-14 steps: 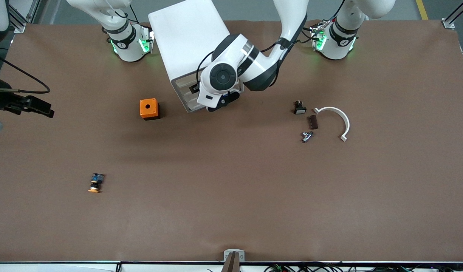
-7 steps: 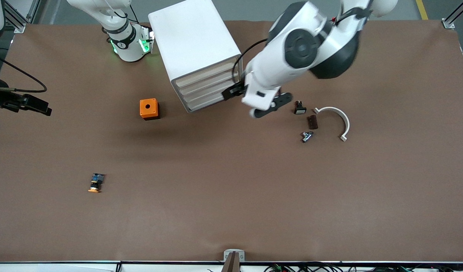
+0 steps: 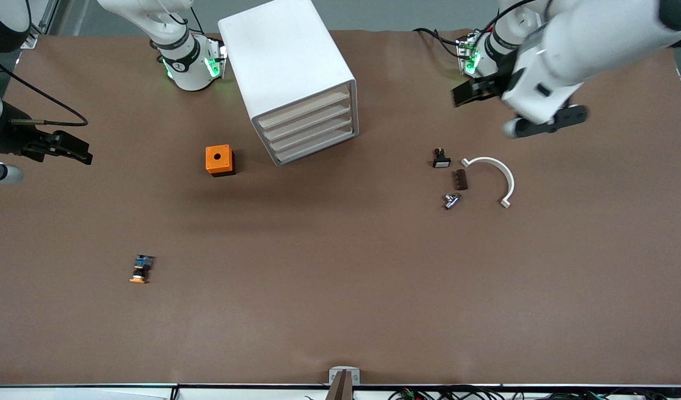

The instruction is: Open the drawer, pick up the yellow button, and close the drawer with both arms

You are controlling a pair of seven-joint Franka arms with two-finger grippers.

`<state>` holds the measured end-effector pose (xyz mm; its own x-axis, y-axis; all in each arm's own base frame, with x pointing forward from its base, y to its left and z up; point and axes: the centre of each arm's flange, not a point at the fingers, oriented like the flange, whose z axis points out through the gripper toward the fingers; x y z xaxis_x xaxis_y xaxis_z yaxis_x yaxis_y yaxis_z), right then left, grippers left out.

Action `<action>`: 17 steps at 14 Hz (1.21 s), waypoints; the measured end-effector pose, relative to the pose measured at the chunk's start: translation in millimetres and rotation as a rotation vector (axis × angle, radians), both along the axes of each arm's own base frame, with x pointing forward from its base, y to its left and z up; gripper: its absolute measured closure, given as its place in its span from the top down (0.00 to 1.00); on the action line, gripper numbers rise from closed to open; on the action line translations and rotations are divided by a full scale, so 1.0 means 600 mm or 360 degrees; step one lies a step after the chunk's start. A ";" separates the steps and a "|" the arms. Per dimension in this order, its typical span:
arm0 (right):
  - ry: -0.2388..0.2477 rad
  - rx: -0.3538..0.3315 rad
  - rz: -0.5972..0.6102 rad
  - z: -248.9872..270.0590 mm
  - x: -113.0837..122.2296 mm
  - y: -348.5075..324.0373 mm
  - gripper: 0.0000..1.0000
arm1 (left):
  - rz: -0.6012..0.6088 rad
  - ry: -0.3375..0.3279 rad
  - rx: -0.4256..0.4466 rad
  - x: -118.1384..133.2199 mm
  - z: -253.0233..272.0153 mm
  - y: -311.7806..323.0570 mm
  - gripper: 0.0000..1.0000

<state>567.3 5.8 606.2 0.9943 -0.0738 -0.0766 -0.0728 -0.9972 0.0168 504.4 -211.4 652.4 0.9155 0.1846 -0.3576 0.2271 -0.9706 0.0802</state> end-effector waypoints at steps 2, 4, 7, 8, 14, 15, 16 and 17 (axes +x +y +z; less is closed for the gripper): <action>-0.0025 0.0000 -0.0011 -0.002 -0.001 -0.007 1.00 | -0.0068 -0.0012 -0.0011 -0.005 0.028 0.098 1.00; -0.0045 0.0000 -0.0033 -0.002 -0.002 -0.020 1.00 | -0.0120 -0.0024 0.0007 -0.006 0.032 0.195 1.00; -0.0062 -0.0001 -0.0058 -0.001 -0.002 -0.034 1.00 | -0.0232 -0.0053 0.0079 -0.021 0.017 0.284 1.00; -0.0064 -0.0001 -0.0058 -0.001 -0.003 -0.035 1.00 | -0.0252 -0.0098 0.0072 -0.028 0.010 0.308 1.00; -0.0148 0.0000 -0.0054 0.016 -0.012 -0.033 1.00 | -0.0325 -0.0400 0.0104 -0.091 -0.050 0.375 1.00; -0.0168 0.0005 -0.0053 0.017 -0.017 -0.032 1.00 | -0.0347 -0.0444 0.0114 -0.090 -0.051 0.360 1.00; -0.0187 0.0015 -0.0053 0.018 -0.023 -0.030 1.00 | -0.0363 -0.0470 0.0123 -0.085 -0.052 0.345 1.00; -0.0204 0.0024 -0.0053 0.020 -0.029 -0.029 1.00 | -0.0371 -0.0485 0.0131 -0.078 -0.054 0.333 1.00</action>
<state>549.8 -11.8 618.0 0.9931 -0.1067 0.0495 -0.1064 -0.9943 -0.0095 457.4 -11.8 619.8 0.9982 -0.0239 -0.0556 -0.0223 -0.9993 0.0297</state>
